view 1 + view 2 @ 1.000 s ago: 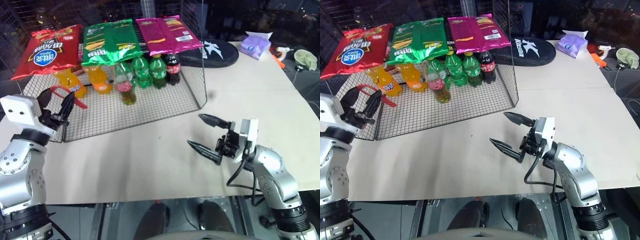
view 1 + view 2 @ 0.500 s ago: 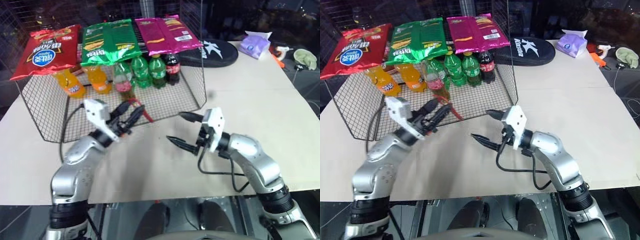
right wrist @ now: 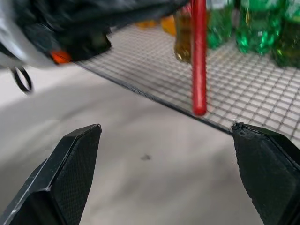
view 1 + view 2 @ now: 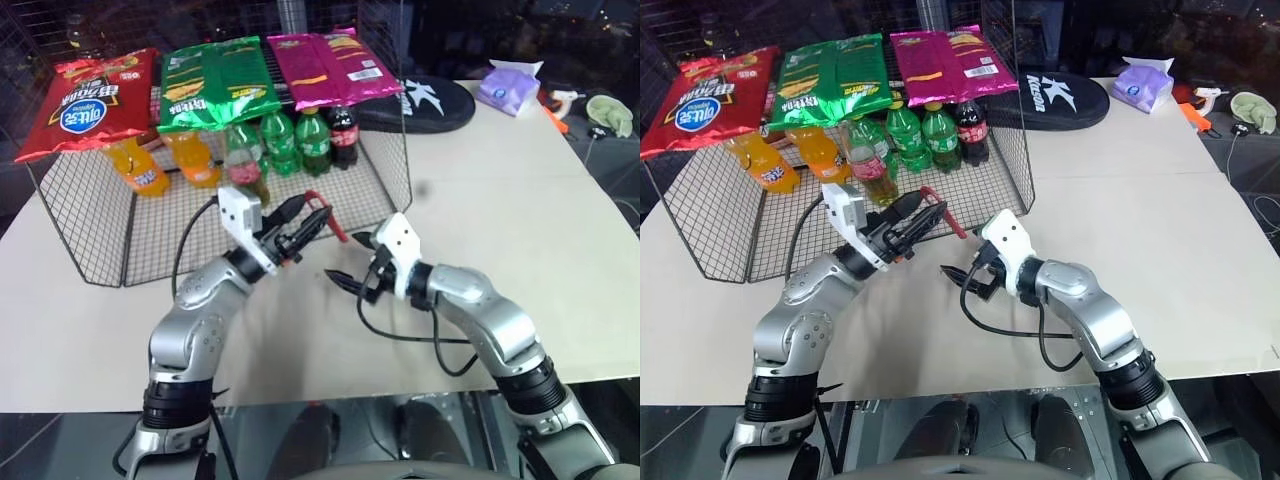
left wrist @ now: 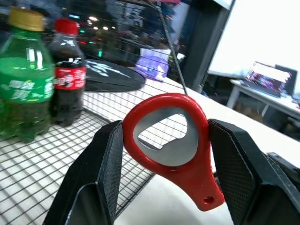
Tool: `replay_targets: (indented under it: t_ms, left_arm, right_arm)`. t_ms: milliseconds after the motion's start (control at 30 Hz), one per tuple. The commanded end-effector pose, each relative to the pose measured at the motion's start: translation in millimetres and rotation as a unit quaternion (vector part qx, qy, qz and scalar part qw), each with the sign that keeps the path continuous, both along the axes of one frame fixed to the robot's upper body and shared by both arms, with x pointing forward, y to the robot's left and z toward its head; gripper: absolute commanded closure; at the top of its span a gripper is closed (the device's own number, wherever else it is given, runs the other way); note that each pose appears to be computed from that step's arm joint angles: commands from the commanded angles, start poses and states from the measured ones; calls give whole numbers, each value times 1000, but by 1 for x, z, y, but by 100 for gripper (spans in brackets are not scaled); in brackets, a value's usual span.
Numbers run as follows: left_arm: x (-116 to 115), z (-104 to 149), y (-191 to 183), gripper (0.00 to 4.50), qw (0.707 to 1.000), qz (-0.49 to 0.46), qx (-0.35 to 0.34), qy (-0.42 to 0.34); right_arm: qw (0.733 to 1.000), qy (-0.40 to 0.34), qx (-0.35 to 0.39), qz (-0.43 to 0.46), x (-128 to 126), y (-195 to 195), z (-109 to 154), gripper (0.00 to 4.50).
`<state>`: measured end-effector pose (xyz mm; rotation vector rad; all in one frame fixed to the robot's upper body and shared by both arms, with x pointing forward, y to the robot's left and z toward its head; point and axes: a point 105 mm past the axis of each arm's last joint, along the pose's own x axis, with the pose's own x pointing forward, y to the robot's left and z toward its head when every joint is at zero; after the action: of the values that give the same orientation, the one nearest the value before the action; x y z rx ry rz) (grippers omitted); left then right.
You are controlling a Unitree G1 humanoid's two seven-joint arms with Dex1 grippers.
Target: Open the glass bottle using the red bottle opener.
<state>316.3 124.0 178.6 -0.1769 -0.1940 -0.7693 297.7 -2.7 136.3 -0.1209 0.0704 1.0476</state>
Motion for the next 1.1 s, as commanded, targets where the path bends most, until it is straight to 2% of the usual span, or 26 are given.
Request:
replay_targets:
  t_ms: [33, 233, 267, 300, 367, 467, 500, 533, 600, 933, 1000, 1033, 1100]
  left_arm:
    - [-2, 7, -6, 227, 1000, -17, 5, -17]
    - [-2, 2, -7, 227, 1000, -18, 8, -13]
    - [-2, 2, -7, 227, 1000, -18, 9, -13]
    - [-2, 2, -7, 227, 1000, -17, 9, -14]
    - [-2, 3, -7, 227, 1000, -16, 10, -16]
    - [-1, 3, -5, 227, 1000, -13, 6, -17]
    - [-1, 3, -5, 227, 1000, -13, 9, -17]
    - [-1, 2, -5, 227, 1000, -13, 10, -17]
    - [-1, 2, -4, 227, 1000, -13, 11, -18]
    - [-6, 5, -8, 227, 999, -41, -7, -8]
    - [-8, 6, -8, 129, 999, -46, -9, -10]
    - [-8, 6, -7, 114, 999, -42, -7, -12]
    - [-7, 8, -4, 35, 999, -28, -7, -16]
  right_arm:
    - [1000, -16, 6, -1, 2, 6, 13, 0]
    - [1000, -16, 8, -9, 7, 9, 16, 0]
    - [1000, -16, 8, -8, 7, 10, 17, 50]
    - [1000, -16, 8, -8, 7, 10, 17, 73]
    - [1000, -16, 6, -9, 7, 10, 17, 167]
    - [1000, -16, 5, -10, 7, 11, 17, 310]
    - [1000, -18, 5, -11, 7, 11, 17, 379]
    - [1000, -19, 5, -12, 8, 11, 18, 408]
    - [1000, -21, 5, -15, 9, 11, 19, 440]
    - [999, -19, 3, -29, 14, 10, 17, 440]
    - [999, -20, 5, -32, 15, 10, 17, 450]
    - [999, -20, 7, -37, 16, 9, 17, 450]
    - [999, -20, 12, -46, 18, 7, 17, 450]
